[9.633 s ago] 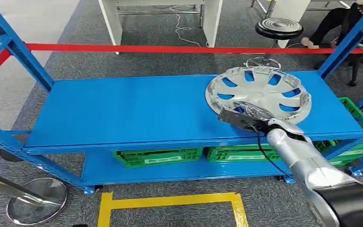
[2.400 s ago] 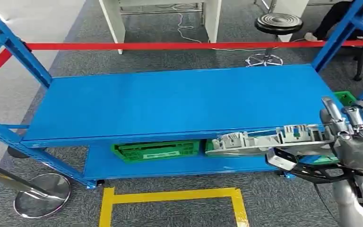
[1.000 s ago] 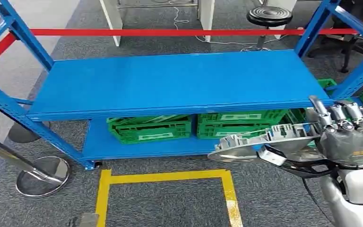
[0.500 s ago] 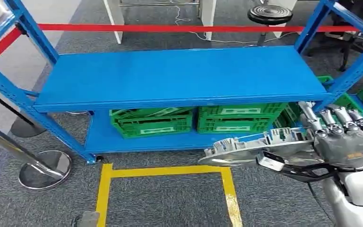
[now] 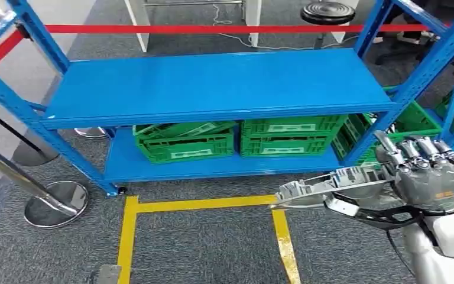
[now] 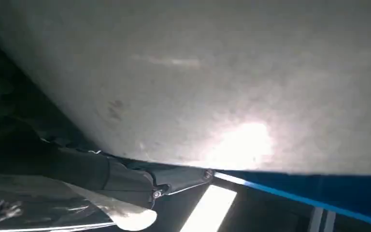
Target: Take the parts from the cabinet and place them on the table.
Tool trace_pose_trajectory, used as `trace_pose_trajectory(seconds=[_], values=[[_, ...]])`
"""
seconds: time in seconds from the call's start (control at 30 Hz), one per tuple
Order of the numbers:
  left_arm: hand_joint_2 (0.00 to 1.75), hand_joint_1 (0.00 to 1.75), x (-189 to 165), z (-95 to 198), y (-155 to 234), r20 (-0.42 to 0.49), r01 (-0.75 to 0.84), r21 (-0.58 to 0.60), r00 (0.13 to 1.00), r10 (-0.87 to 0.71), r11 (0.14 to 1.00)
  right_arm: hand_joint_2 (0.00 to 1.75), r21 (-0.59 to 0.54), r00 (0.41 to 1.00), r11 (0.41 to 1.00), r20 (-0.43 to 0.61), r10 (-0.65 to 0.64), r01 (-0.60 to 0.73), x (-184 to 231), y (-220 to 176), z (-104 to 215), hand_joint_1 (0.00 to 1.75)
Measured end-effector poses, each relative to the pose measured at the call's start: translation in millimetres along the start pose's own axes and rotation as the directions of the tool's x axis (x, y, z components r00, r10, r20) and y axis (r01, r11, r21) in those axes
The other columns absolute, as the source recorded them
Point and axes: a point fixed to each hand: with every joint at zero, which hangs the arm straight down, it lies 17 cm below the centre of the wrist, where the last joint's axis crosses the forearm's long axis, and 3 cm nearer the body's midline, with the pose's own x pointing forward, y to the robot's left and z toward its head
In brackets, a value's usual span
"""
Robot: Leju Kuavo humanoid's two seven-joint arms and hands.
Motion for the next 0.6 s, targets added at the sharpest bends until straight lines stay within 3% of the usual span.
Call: trace_pose_trajectory(seconds=[0.6], values=[[1.75,0.0,-4.2,1.1,7.7,0.018,0.044,0.029,0.999,-0.044,0.999,1.75,0.108,0.999,0.994,-0.036,0.029,-0.025,3.6,11.9,33.6,1.75]])
